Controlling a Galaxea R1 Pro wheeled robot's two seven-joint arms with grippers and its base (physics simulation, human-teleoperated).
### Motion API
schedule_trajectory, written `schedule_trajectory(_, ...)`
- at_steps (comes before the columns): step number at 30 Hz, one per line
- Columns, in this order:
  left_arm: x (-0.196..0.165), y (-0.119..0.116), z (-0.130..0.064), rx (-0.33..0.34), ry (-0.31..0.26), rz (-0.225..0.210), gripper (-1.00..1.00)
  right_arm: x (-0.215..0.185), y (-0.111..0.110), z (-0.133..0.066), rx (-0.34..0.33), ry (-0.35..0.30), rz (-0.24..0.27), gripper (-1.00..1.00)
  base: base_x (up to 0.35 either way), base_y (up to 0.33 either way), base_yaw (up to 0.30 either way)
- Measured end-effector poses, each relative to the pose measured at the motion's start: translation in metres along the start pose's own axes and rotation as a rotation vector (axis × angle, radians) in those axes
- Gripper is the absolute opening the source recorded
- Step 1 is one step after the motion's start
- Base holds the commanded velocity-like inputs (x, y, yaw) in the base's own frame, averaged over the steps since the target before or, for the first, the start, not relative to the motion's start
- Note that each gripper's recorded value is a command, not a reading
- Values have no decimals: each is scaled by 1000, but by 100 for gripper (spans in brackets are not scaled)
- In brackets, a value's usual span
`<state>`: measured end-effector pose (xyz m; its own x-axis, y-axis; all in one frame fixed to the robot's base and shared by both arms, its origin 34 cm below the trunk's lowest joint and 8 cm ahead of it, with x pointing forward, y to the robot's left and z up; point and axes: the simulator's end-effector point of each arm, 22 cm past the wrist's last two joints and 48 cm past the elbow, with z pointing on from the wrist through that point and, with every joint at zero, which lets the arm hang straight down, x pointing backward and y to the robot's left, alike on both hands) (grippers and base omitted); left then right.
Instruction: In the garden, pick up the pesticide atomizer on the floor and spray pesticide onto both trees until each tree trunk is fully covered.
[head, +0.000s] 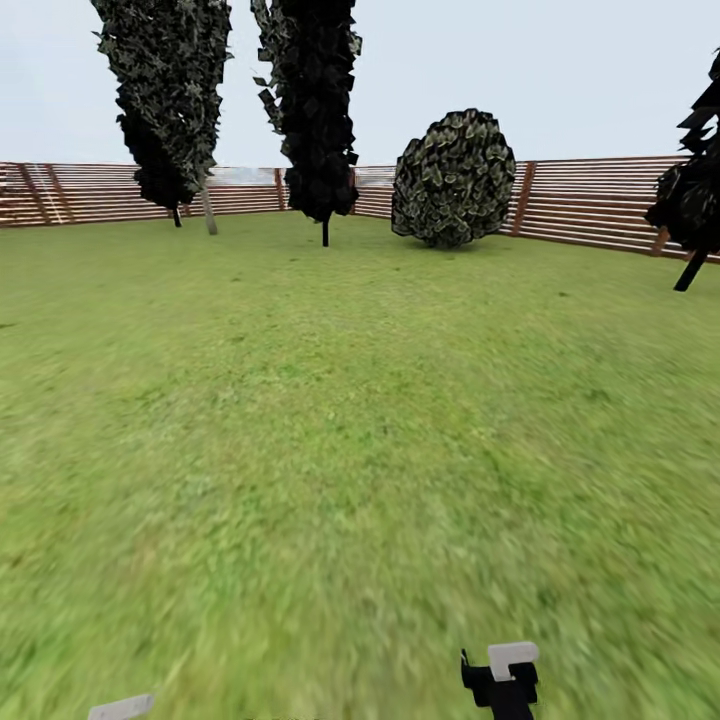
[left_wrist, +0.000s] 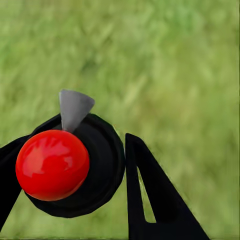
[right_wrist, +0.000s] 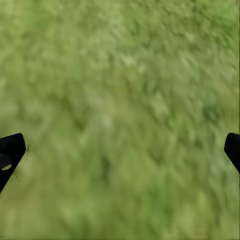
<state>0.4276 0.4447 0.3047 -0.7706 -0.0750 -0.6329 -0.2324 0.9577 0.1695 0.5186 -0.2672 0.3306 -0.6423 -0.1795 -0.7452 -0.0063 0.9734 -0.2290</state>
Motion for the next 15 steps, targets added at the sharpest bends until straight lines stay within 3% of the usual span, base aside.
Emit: schedule_trajectory(15, 0, 0, 0, 0, 0, 0, -100, 1, 1, 0, -2, 1, -1, 100, 0, 7, 282)
